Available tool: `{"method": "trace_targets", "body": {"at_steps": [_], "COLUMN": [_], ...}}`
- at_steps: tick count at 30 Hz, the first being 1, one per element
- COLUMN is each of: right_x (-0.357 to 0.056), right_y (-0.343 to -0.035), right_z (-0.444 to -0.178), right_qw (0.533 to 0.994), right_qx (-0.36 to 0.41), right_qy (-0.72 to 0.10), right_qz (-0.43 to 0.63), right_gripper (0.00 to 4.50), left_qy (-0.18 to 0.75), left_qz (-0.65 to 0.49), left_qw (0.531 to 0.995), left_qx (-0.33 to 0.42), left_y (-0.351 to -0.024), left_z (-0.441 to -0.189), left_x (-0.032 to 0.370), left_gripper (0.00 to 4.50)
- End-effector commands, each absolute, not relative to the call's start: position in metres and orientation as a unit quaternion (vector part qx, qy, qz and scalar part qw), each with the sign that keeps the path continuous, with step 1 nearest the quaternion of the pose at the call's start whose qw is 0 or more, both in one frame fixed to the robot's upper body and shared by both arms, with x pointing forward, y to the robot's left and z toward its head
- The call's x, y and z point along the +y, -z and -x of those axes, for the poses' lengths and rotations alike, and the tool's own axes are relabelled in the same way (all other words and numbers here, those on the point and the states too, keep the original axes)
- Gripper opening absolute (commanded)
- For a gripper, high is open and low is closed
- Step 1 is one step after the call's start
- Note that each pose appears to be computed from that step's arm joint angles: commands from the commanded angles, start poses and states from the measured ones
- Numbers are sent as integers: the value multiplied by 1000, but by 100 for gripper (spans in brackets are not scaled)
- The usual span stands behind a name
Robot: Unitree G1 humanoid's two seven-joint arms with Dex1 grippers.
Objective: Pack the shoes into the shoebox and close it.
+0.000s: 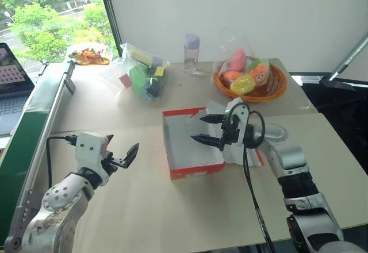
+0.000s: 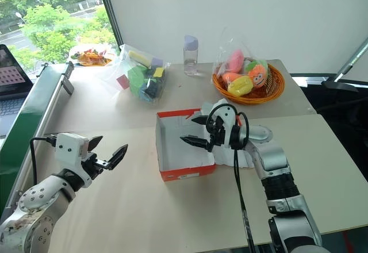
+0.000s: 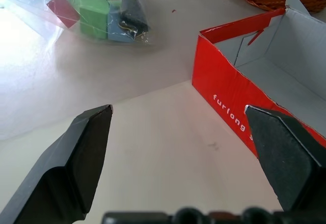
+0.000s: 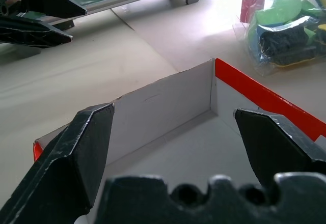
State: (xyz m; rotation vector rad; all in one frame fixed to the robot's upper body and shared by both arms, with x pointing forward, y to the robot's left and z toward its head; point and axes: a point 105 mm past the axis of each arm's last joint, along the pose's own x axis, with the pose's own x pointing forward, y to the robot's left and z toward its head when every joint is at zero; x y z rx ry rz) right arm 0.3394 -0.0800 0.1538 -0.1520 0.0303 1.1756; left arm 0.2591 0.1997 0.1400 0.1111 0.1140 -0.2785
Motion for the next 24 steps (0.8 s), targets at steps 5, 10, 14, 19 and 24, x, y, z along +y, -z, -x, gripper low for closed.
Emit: {"method": "trace_targets", "body": {"at_steps": [5, 10, 14, 19, 24], "right_x": [-70, -57, -42, -13, 0], "right_y": [-176, -180, -187, -204, -203], "right_z": [-345, -352, -356, -351, -342], "right_qw": [831, 824, 817, 793, 764], "right_qx": [-29, -39, -53, -80, -86], "right_qy": [-552, -562, -572, -602, -638], "right_qz": [56, 59, 51, 35, 43], "right_gripper": [450, 450, 450, 450, 450], "left_qy": [-43, -126, -134, -144, -184], "left_qz": [-78, -61, -51, -52, -52], "left_qw": [996, 990, 990, 988, 982], "left_qx": [2, -16, -14, -7, -4], "left_y": [-170, -180, -177, -173, -172], "left_z": [-268, -259, -254, -248, -241], "left_x": [265, 298, 303, 305, 323], "left_gripper": [444, 444, 444, 444, 444]}}
